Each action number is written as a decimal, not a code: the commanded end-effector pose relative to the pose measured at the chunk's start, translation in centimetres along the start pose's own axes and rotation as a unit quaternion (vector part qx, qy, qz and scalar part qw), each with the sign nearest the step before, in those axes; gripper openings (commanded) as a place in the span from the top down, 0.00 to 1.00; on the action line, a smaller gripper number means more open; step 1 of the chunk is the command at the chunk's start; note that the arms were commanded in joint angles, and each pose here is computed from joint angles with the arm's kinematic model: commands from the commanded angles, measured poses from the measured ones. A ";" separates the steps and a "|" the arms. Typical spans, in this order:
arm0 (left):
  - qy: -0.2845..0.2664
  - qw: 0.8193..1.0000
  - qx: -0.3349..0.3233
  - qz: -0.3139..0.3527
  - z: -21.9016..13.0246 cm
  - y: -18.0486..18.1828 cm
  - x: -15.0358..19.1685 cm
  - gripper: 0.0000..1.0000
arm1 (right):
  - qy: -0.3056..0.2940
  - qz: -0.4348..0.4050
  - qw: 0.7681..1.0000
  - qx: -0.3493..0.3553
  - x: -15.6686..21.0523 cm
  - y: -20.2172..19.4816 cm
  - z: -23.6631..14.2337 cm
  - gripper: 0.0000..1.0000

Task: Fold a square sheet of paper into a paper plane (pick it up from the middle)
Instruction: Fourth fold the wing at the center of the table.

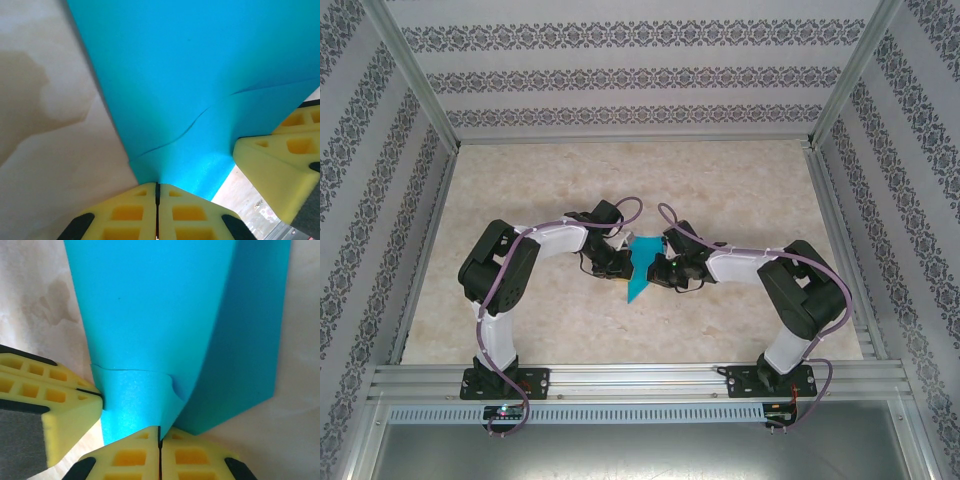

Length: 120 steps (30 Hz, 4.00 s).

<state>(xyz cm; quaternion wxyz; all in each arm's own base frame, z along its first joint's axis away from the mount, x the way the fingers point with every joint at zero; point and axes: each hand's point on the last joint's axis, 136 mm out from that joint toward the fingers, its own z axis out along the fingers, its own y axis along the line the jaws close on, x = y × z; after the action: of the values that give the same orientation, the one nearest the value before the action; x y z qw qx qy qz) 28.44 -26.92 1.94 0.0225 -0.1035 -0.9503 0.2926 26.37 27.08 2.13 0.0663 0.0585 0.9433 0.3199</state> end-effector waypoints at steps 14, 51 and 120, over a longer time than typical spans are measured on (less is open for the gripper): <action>0.008 1.000 -0.010 0.004 1.3 1.0 -0.2 0.91 | -0.005 -0.026 0.998 -0.061 -0.8 4.3 -0.9 0.94; -0.007 1.000 0.019 -0.001 0.4 0.3 -0.1 0.93 | -0.008 0.032 0.995 -0.099 -2.2 3.3 1.9 0.95; -0.089 0.994 0.028 -0.065 -2.1 1.3 -3.3 1.00 | -0.014 0.081 0.993 -0.080 -2.1 0.4 2.9 0.95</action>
<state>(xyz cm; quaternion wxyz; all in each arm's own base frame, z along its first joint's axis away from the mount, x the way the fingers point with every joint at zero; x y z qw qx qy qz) 31.64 -25.95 3.28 -0.0318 -0.0345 -0.9421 0.3319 29.79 29.95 1.73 0.0655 0.1233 0.8900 0.4341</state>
